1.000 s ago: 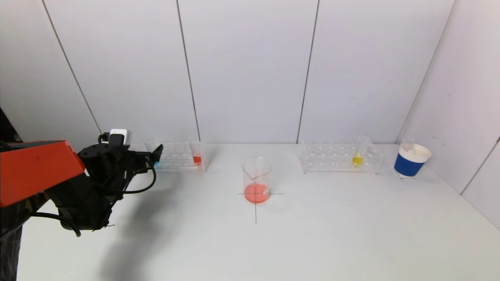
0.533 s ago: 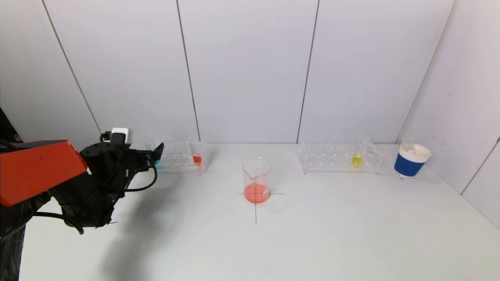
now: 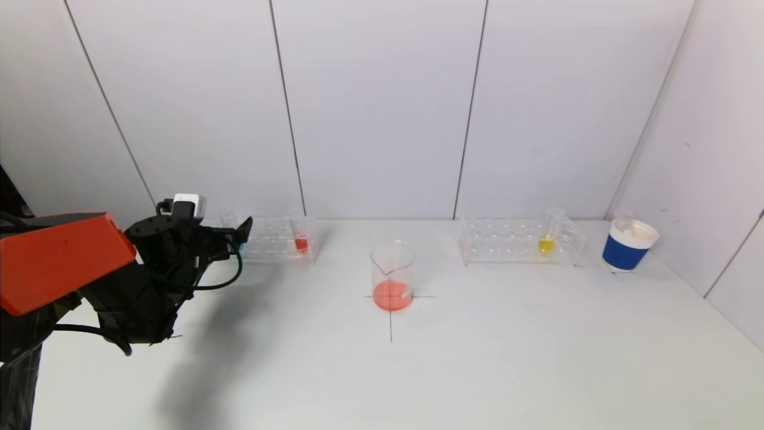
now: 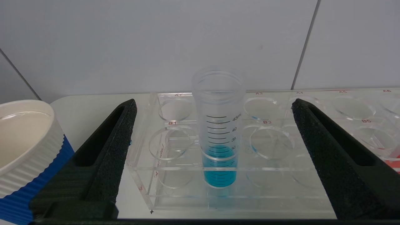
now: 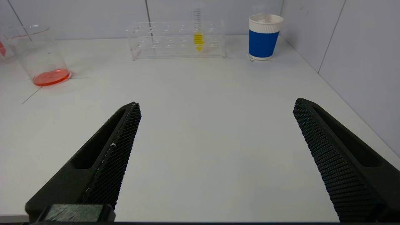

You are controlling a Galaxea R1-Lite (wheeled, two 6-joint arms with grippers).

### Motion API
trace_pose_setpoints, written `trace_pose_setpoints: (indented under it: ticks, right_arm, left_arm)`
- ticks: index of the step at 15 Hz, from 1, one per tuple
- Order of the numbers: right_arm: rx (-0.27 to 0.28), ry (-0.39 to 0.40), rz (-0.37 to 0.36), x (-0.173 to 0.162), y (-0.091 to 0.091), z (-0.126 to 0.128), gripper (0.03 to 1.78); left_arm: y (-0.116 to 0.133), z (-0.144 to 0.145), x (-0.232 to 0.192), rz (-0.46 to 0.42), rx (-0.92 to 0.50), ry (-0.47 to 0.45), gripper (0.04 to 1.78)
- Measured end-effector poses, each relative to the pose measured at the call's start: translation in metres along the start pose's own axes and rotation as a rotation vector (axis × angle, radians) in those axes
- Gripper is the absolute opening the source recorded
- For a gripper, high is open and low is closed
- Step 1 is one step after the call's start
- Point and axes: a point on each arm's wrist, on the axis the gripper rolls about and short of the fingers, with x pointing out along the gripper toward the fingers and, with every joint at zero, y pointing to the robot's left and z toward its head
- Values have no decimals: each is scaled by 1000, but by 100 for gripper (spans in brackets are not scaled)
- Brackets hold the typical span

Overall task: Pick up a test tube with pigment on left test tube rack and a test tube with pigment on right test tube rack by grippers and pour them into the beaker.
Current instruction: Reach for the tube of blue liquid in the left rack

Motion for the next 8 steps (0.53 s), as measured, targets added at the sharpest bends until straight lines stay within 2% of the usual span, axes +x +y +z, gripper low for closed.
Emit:
trace_pose_setpoints:
  ticks: [8]
  right_arm:
    - [0,0,0,0,0,0,177]
  left_arm:
    - [-2,0,2,-6,1,2,173]
